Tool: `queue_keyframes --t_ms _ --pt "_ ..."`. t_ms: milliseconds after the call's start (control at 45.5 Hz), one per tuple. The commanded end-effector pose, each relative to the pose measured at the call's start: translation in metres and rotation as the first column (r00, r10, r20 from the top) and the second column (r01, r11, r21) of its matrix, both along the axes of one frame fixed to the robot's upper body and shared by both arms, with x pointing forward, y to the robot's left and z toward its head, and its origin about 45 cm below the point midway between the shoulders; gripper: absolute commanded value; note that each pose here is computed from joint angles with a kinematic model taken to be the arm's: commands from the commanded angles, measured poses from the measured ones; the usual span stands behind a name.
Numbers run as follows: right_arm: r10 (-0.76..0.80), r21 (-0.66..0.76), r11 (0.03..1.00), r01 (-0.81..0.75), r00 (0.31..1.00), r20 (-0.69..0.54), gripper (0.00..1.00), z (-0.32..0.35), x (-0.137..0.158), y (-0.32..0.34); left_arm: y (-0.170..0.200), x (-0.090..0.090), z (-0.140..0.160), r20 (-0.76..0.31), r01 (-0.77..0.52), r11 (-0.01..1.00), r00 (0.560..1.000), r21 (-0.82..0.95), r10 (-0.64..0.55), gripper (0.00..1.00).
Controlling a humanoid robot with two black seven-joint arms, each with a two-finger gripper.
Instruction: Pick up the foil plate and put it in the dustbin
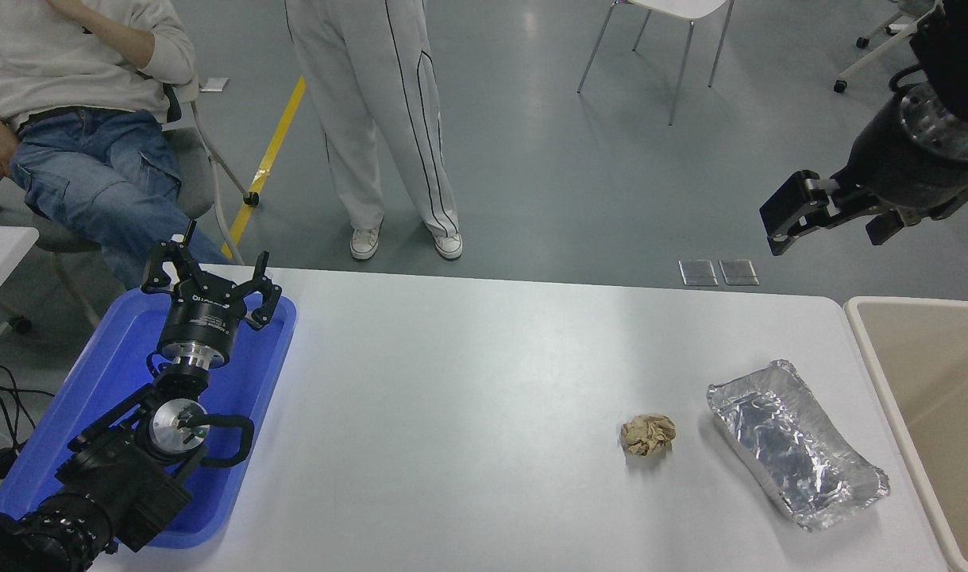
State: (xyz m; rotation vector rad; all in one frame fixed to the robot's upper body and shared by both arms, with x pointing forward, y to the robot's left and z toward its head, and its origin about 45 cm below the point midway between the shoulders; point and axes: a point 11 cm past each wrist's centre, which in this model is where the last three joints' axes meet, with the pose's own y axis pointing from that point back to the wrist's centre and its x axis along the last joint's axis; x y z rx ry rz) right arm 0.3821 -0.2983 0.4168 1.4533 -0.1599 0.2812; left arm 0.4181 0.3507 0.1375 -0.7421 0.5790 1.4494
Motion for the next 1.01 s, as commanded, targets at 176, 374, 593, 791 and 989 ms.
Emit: queue_keyframes --t_ms 176,374,593,791,989 --pt "0.001 0.001 1.000 -0.001 1.000 0.009 1.00 0.0034 0.0004 0.0004 -0.0001 0.0000 -0.0001 -0.001 0.001 1.000 1.000 0.000 -0.001 1.00" --pt "-0.009 0.005 1.000 0.009 1.000 -0.008 1.00 -0.0038 -0.0006 -0.0034 -0.0001 0.0000 -0.0001 -0.001 0.001 1.000 1.000 0.000 -0.001 1.00" --pt "-0.013 0.009 1.000 0.013 1.000 -0.010 1.00 -0.0049 -0.0010 -0.0049 0.0002 0.0000 0.0001 0.000 -0.001 1.000 1.000 -0.001 0.001 1.00" --pt "-0.013 0.009 1.000 0.013 1.000 -0.010 1.00 -0.0049 -0.0010 -0.0049 -0.0001 0.0000 -0.0001 -0.001 0.001 1.000 1.000 0.000 -0.001 1.00" --pt "-0.016 0.010 1.000 0.016 1.000 -0.013 1.00 -0.0059 -0.0016 -0.0062 0.0002 0.0000 0.0001 0.000 -0.001 1.000 1.000 -0.001 0.001 1.00"
